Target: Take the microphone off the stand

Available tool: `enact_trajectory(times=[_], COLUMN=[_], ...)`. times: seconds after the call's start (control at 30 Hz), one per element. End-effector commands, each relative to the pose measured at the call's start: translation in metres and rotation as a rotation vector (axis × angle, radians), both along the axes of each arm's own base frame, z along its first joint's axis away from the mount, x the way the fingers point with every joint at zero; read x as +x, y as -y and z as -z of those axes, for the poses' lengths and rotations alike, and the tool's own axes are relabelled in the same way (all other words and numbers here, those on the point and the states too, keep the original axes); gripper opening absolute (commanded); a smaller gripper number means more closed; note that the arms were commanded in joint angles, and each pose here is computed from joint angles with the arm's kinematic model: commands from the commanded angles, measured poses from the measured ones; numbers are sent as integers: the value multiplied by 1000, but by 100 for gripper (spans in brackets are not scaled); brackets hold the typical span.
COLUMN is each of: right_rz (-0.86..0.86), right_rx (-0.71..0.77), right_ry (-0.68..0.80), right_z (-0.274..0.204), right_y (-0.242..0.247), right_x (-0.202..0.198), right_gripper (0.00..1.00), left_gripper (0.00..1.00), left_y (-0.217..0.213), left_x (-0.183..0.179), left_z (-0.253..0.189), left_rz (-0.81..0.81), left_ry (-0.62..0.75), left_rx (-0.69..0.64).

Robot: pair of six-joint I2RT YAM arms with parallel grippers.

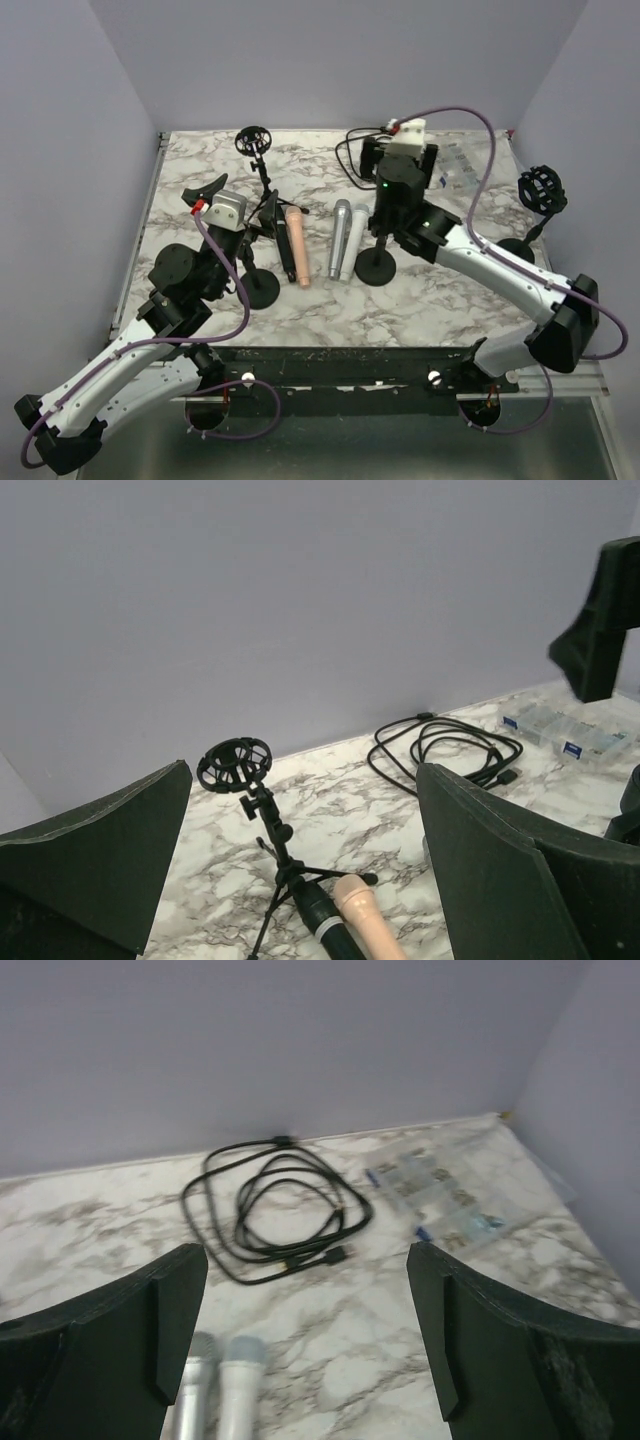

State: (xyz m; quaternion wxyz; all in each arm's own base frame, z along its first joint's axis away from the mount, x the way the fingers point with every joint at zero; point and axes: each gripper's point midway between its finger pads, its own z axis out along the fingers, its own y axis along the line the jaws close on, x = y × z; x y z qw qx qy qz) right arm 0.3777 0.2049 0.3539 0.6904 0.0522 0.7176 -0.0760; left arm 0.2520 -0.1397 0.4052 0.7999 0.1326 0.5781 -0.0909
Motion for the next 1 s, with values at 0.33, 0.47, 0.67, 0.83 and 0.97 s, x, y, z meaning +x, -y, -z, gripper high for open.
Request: enact_trajectory(times=[0.33,0.47,0.67,0.83,0.97], right_rz=[466,509,498,557,595], right_rx=[240,219,276,316,276], right_ry=[163,74,-18,2,-7], right_z=[32,85,155,183,180], right_y=[200,215,217,244,263], right_x=[-39,-35,-38,-43,-41], right_gripper=[89,89,90,91,91], left_gripper=[98,98,98,98,98], left_y=[0,0,-1,0,0], left_x=[-1,-2,-4,-4,-4], left_z=[-4,-5,-6,-6,-6], left_rz=[-4,-1,-2,-1,1], left_ry=[8,11,16,17,16], left_rx=[-18,-22,-24,-25,-26])
